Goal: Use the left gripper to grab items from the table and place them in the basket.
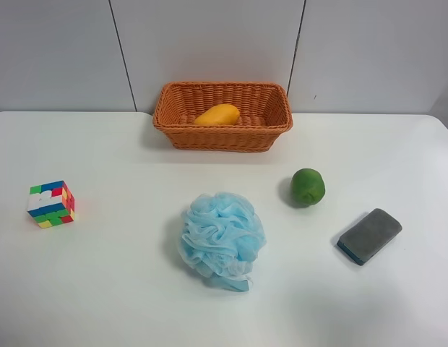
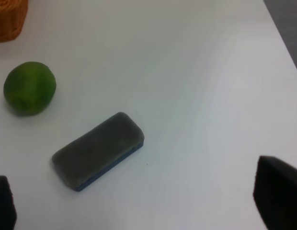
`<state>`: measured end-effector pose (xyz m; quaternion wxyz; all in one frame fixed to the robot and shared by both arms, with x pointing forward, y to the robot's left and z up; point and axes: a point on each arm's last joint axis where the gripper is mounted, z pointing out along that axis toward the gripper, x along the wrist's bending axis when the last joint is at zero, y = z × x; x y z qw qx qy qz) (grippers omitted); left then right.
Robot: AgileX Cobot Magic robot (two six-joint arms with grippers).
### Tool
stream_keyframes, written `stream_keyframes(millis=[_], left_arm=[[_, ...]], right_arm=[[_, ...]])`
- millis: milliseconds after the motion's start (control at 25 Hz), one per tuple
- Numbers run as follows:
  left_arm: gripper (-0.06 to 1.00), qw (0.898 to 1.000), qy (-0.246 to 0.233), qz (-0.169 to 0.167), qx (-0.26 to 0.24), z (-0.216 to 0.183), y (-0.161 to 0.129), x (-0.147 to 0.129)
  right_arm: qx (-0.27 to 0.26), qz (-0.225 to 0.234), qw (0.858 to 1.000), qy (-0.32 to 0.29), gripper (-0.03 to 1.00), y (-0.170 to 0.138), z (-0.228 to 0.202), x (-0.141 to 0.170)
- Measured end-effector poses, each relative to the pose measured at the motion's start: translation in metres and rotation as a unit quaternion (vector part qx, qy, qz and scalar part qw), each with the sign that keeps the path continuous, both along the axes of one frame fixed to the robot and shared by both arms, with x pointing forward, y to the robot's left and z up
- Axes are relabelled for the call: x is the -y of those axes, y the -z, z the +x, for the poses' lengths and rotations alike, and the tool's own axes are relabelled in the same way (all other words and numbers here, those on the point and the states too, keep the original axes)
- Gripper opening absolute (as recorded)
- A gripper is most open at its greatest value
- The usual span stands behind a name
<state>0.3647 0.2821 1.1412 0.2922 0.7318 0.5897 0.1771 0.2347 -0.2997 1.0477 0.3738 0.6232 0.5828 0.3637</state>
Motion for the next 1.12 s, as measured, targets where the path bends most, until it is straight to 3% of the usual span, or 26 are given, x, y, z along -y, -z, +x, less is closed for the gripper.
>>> stream_keyframes(millis=[160, 280, 520, 680, 920, 1120], left_arm=[[0.99, 0.999, -0.005, 0.024, 0.045, -0.05, 0.003, -0.003], [0.99, 0.997, -0.014, 0.033, 0.063, -0.066, 0.009, -0.005], [0.99, 0.987, -0.059, 0.056, 0.138, -0.104, 0.043, -0.01], [0.99, 0.978, -0.069, 0.054, 0.187, -0.114, 0.064, -0.01], [0.99, 0.976, -0.092, 0.028, 0.195, -0.126, 0.083, -0.009], [0.99, 0.972, -0.094, 0.026, 0.216, -0.134, 0.084, -0.009]], right_arm=[[0.0, 0.0, 1.0, 0.0, 0.99, 0.0, 0.0, 0.0], [0.0, 0.0, 1.0, 0.0, 0.99, 0.0, 0.0, 0.0], [0.0, 0.0, 1.0, 0.0, 0.99, 0.0, 0.0, 0.0], [0.0, 0.0, 1.0, 0.0, 0.99, 0.0, 0.0, 0.0], [0.0, 0.0, 1.0, 0.0, 0.99, 0.0, 0.0, 0.0], [0.0, 0.0, 1.0, 0.0, 0.99, 0.0, 0.0, 0.0]])
